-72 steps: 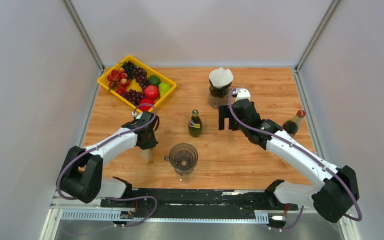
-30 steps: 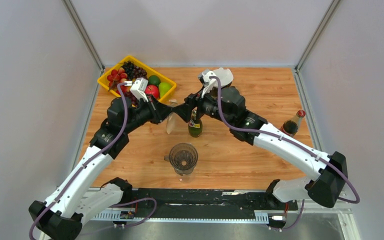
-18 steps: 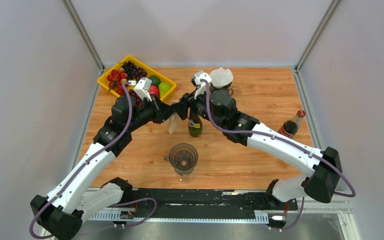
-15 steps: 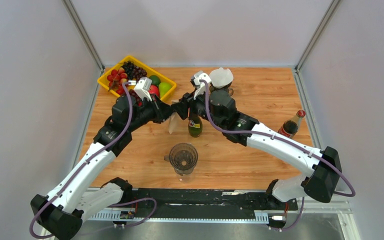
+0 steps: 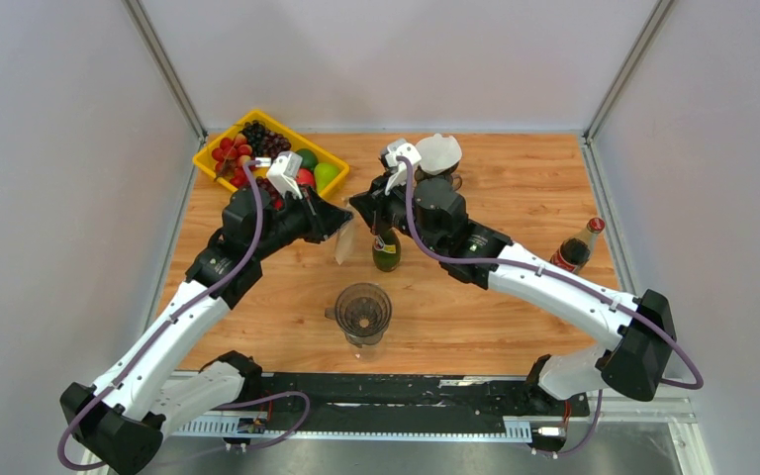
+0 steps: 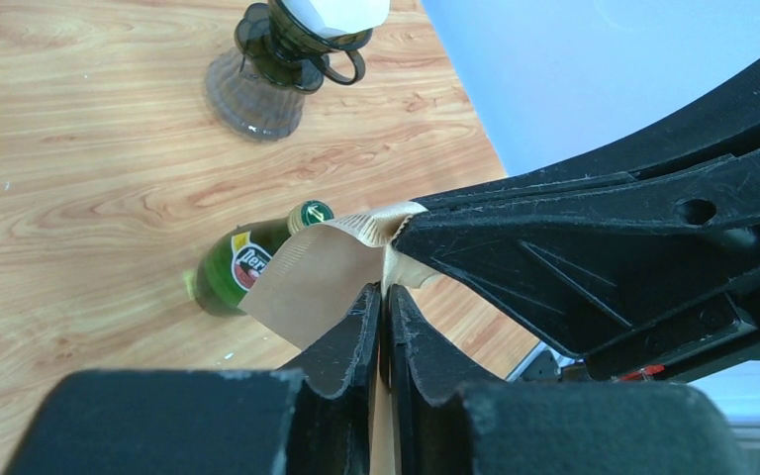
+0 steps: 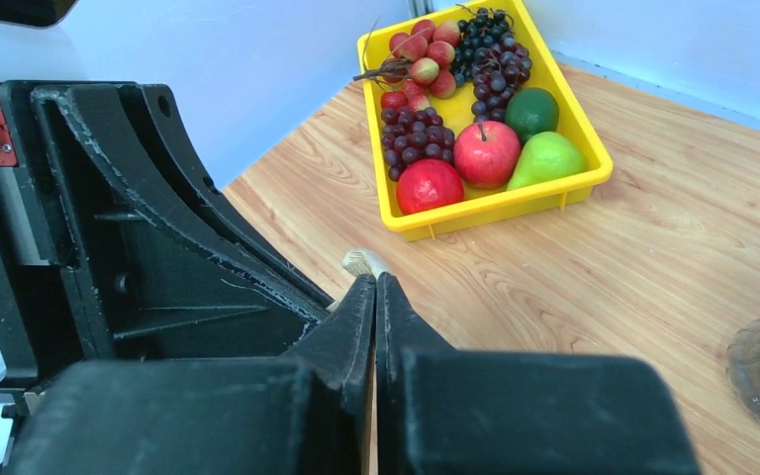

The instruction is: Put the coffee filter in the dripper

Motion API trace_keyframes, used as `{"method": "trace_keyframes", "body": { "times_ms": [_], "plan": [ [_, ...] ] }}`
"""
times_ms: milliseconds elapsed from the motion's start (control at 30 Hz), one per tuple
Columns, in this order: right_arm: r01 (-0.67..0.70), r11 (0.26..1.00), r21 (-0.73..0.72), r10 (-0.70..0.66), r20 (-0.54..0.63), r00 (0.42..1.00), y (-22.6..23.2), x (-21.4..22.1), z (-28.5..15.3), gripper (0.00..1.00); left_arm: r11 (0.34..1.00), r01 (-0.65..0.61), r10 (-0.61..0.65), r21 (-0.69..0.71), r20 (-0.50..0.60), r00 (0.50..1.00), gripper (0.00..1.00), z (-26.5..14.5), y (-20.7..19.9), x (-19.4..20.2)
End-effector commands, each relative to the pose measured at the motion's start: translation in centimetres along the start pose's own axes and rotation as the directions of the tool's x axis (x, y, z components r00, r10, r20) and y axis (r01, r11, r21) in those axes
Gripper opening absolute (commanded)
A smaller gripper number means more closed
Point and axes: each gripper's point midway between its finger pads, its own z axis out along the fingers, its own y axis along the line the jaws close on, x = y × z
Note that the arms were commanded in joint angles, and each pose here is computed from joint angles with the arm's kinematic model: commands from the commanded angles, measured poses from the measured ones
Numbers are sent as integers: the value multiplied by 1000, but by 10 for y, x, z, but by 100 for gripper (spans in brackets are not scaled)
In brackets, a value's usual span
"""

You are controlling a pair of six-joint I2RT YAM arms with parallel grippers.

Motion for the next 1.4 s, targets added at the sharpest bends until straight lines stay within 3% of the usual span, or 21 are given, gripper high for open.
{"method": "trace_keyframes", "body": {
  "times_ms": [0,200,233,333,367,433,700,833,1033,1367],
  "plan": [
    [-20,1000,-9,21,89,996,8,-34,-2,0,997,-25,21,71,66,998,17,-5,-24,-24],
    [-14,1000,-12,16,116,993,10,-46,-9,0,997,-46,41,63,71,997,51,-8,-23,-24],
    [-11,1000,-14,12,120,993,10,-47,-10,0,997,-51,46,64,77,996,62,-11,-24,-25],
    [7,1000,-16,-5,118,993,10,-49,-15,0,995,-78,72,64,87,994,80,-18,-24,-26],
    [12,1000,-13,-11,115,993,9,-49,-17,0,995,-85,79,58,94,992,94,-22,-24,-26],
    [20,999,-34,-16,107,994,10,-49,-24,0,993,-109,105,35,111,988,99,-30,-21,-26],
    [-15,960,-280,12,-12,1000,24,-39,-76,0,957,-279,288,-79,138,948,100,-57,5,-20],
    [-23,920,-391,4,-48,999,31,-34,-103,0,896,-435,420,90,145,896,100,-48,-16,-9],
    [-2,820,-573,-42,-64,997,58,-33,-137,0,800,-523,504,296,144,852,100,-34,-41,7],
    [-12,795,-606,-59,-96,994,63,-29,-140,0,639,-572,568,515,186,802,100,-32,-70,23]
  ]
}}
